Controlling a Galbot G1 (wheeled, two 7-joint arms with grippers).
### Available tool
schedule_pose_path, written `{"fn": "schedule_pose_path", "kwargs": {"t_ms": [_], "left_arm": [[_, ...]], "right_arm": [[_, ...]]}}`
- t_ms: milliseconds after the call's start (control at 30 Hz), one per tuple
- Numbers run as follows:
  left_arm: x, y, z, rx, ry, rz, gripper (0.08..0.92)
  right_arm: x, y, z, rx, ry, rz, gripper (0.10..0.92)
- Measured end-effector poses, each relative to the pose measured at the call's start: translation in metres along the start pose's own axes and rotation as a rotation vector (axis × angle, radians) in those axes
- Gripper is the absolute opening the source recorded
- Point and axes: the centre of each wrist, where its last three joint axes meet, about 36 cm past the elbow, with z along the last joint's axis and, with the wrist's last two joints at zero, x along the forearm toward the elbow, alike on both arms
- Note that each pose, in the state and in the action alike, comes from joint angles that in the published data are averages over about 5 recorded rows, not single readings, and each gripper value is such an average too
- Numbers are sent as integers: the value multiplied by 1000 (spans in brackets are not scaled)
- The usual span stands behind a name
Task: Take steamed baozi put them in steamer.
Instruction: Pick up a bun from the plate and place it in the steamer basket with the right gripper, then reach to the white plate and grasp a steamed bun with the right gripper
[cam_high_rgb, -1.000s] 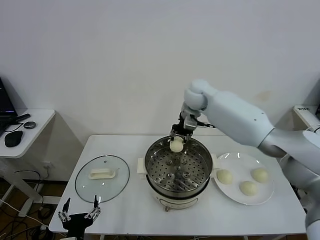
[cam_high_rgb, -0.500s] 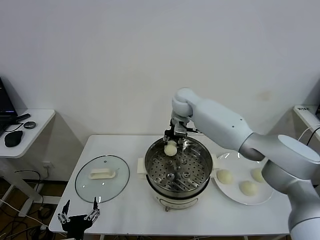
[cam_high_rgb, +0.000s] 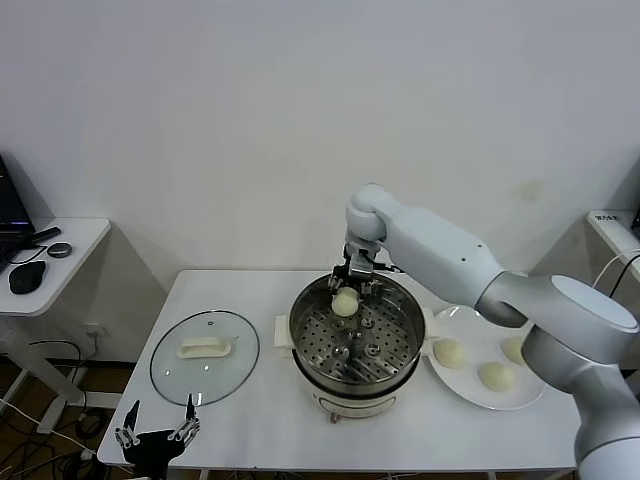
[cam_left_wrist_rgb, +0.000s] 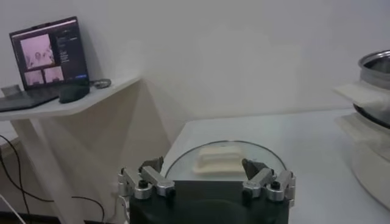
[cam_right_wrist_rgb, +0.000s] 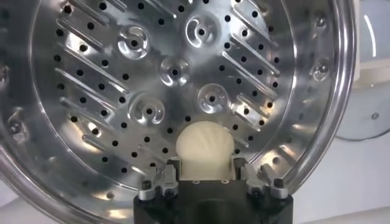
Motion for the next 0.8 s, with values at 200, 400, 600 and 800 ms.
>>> {"fn": "schedule_pose_path", "kwargs": {"t_ms": [200,400,600,800], "left_arm": [[0,-2,2,0,10,8,823],[1,-5,4,5,15,15,823],[2,-5,3,11,20,22,823],[0,-4,1,9,13,29,823]], "right_arm": [[32,12,1,-77,-4,57,819],[79,40,4,-240,-6,153,823],[126,85,9,-504,-18,247,823],[146,139,9,-796,-3,278,823]]}}
